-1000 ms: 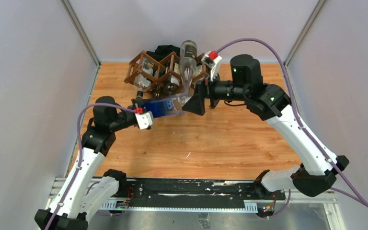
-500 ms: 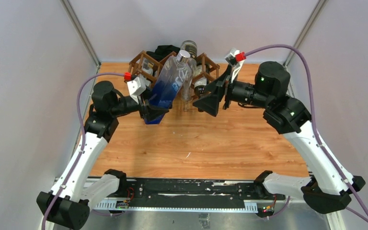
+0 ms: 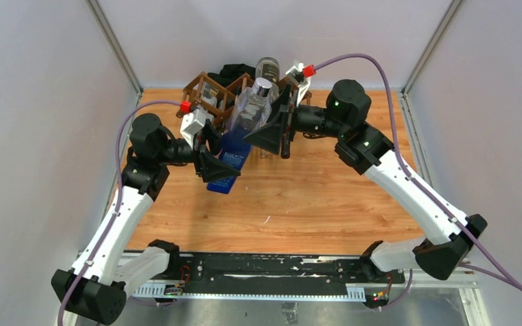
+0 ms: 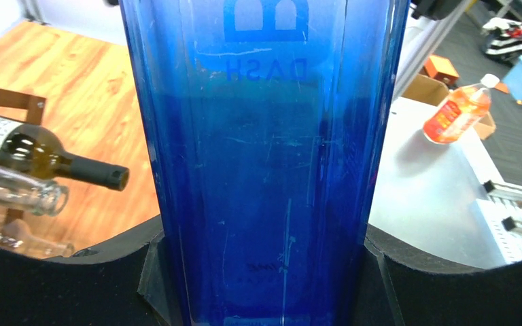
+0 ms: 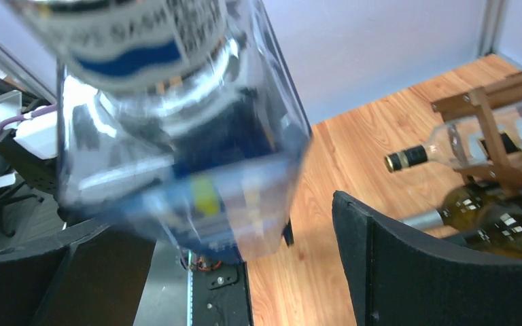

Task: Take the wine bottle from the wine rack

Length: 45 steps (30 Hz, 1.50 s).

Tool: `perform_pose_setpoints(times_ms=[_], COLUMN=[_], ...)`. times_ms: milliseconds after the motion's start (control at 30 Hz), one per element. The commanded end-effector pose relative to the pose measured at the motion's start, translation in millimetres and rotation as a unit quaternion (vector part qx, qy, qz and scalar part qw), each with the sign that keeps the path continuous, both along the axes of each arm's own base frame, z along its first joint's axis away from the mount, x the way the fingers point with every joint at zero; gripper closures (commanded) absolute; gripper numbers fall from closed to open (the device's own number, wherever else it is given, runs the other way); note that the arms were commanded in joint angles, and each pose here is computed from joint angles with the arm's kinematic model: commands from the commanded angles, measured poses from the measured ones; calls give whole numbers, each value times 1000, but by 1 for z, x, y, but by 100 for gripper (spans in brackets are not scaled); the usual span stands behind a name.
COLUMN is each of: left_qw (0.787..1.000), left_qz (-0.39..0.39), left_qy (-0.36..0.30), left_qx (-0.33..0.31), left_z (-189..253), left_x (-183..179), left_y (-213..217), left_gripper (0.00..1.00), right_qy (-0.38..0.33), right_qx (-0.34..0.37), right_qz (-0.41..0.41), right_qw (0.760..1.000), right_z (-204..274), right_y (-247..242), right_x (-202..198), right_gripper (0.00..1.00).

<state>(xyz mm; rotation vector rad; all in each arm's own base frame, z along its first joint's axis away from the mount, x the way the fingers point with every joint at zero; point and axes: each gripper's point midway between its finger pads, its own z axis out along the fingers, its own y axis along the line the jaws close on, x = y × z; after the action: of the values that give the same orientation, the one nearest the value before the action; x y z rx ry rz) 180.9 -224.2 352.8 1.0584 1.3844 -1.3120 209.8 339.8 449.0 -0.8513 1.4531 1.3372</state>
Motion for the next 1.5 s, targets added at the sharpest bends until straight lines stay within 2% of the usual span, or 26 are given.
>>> perform_pose_setpoints(times_ms=[0,133,200,233,267,300,333,367,400,433,533,633,867,933,1133,1233,1367,1467], left_qw=[997,997,997,997,997,998,999,1000,1000,998,982,953,920,910,900,899,895,887], left_qz=[-57,-64,-65,-64,-60,-52,-43,-17,4,38,111,158,251,270,298,306,326,349], left_qy=[-53,-41,-40,-40,-36,-27,-22,-7,21,42,65,78,38,33,65,71,76,74], left_qx=[-21,-19,-19,-19,-20,-19,-18,-13,5,33,138,245,299,313,310,306,294,293], left_z=[35,31,31,31,31,30,29,26,15,5,-21,-45,-37,-38,-39,-39,-35,-32], left_x=[-26,-27,-27,-27,-26,-24,-21,-10,-3,8,38,65,107,119,146,158,171,178], left_y=[-2,-3,-3,-3,-3,-3,-3,-4,-3,0,16,39,79,87,93,95,99,104], left_gripper=[100,100,100,94,75,38,5,0,0,0,0,0,0,0,0,0,0,0], right_qy=[-27,-22,-18,-16,-13,-11,-11,-12,-10,-10,0,5,-13,-15,-33,-36,-35,-38], right_qx=[49,71,70,69,67,61,59,50,39,27,-7,-32,-95,-114,-164,-194,-216,-219], right_qz=[28,44,51,52,51,48,44,31,18,-6,-64,-111,-237,-290,-431,-514,-579,-606], right_qw=[998,996,996,996,996,997,997,998,999,1000,998,993,967,950,887,835,786,764], right_z=[25,28,27,26,24,23,23,23,19,16,8,3,-17,-21,-26,-32,-41,-50], right_y=[22,31,34,35,36,36,35,32,29,24,2,-28,-99,-124,-180,-214,-243,-252], right_x=[-9,-13,-14,-14,-14,-13,-12,-9,-5,1,21,37,63,76,113,133,158,179], right_gripper=[2,8,18,27,38,52,66,88,97,100,100,100,100,100,100,100,100,100])
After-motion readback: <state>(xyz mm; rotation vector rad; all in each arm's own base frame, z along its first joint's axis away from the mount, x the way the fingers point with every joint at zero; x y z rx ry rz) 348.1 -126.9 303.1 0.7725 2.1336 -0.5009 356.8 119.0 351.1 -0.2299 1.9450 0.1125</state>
